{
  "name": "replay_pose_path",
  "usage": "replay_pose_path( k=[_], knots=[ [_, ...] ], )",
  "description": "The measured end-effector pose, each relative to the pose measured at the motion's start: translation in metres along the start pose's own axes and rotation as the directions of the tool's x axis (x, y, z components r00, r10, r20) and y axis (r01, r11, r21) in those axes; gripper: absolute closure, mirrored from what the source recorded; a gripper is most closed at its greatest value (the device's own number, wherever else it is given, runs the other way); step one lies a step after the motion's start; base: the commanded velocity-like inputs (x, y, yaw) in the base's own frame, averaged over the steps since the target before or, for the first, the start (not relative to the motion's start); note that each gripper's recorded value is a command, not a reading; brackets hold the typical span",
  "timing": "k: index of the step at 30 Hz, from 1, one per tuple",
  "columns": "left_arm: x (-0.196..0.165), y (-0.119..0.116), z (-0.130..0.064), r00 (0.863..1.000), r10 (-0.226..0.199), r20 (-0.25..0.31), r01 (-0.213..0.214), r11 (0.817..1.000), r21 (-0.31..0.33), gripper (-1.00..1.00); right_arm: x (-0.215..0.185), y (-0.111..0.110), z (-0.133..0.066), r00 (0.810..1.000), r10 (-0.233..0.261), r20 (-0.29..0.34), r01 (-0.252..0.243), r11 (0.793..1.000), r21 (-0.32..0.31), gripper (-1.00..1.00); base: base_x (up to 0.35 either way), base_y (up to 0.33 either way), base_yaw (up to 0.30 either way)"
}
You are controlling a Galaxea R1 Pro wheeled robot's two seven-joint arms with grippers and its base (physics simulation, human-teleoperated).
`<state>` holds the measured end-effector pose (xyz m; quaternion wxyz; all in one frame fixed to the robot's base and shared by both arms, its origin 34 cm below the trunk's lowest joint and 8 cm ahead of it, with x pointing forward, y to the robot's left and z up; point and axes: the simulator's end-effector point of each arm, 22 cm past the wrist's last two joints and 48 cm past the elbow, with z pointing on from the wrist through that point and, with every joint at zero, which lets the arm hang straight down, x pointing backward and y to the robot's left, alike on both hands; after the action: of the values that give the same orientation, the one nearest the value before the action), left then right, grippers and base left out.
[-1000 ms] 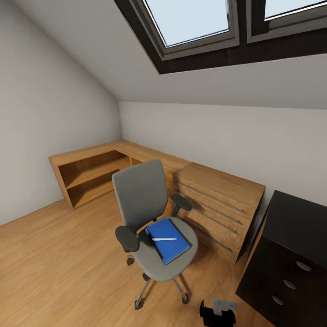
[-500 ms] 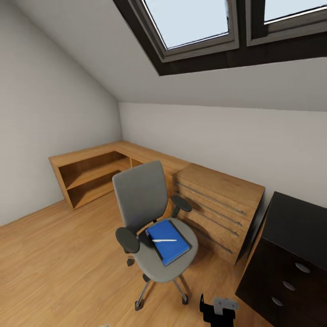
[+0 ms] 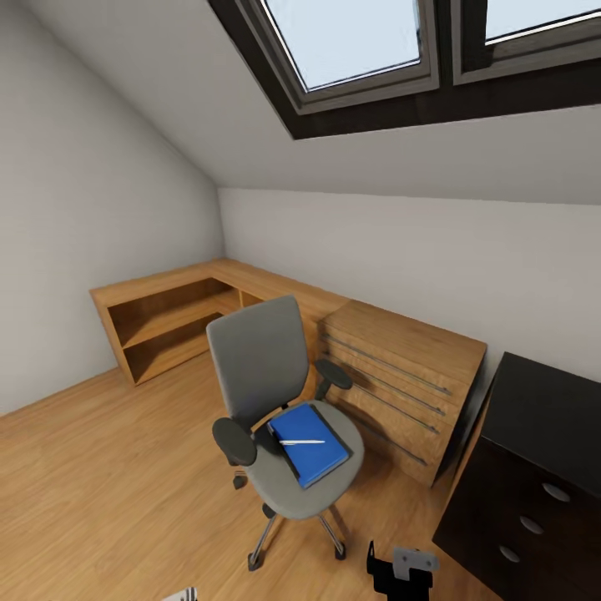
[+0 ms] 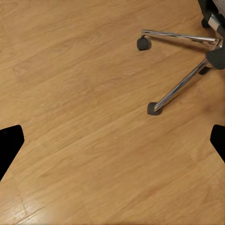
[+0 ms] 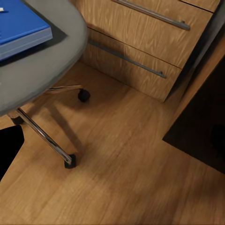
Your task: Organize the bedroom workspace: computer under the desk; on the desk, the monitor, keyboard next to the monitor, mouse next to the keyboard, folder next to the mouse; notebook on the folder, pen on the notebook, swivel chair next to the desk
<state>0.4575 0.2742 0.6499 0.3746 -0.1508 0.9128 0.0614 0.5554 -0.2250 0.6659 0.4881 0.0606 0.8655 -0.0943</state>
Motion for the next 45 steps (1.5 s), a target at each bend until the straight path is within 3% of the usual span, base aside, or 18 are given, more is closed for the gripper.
replay_pose_path(
  k=[12,45],
  knots=[
    [0.001,0.0,0.0,1.0,-0.001,-0.002,0.001,1.0,-0.002,-1.0,0.0,0.001,0.0,1.0,0.002,-0.001,-0.002,1.0,0.0,-1.0,0.005,0.0,0.106],
    [0.007,0.013,0.003,1.0,0.012,-0.014,-0.012,0.999,-0.033,-1.0,-0.005,0.001,0.002,1.0,0.008,0.007,-0.008,1.0,0.002,-1.0,0.127,0.021,0.002]
  ],
)
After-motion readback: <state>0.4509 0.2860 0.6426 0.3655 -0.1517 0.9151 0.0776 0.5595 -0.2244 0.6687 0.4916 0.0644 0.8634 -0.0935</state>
